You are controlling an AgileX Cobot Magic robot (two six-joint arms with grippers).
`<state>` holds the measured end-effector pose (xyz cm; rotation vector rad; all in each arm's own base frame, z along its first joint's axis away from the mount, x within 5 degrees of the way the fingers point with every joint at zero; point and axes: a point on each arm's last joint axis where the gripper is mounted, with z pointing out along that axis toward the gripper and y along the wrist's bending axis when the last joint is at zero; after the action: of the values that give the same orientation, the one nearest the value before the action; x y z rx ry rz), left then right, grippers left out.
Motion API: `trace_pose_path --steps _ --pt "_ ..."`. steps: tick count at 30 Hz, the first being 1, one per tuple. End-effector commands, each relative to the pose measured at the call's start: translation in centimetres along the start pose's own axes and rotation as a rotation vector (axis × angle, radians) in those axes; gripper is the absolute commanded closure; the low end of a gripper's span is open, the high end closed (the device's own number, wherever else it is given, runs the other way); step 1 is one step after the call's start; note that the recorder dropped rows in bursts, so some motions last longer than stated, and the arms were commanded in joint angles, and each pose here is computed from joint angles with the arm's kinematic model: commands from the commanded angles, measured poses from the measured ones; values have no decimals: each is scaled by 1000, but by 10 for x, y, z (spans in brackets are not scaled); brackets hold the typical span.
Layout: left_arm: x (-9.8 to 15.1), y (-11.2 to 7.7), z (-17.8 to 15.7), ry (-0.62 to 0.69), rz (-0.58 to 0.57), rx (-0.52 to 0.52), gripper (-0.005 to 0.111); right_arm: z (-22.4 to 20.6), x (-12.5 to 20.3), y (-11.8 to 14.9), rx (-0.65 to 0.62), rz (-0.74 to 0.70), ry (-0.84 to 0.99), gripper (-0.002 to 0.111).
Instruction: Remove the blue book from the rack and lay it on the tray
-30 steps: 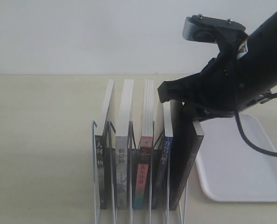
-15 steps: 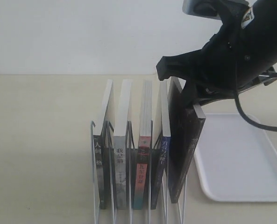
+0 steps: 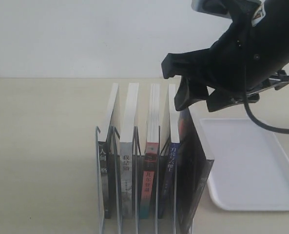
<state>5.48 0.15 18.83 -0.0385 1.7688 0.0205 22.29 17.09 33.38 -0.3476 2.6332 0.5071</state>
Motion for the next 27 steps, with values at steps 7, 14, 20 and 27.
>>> trace_pose_path --steps 7,14,20,27 --pt "0 0 0 -9 -1 -1 103 -49 -21 17 -36 -17 -44 59" --pt "0 0 0 -9 -1 -1 103 -85 -23 49 -235 -82 -30 59" --pt "0 0 0 -9 -1 -1 103 -88 -16 81 -328 -145 -85 59" --pt "0 0 0 -9 -1 -1 103 -76 -21 109 -392 -175 -103 59"
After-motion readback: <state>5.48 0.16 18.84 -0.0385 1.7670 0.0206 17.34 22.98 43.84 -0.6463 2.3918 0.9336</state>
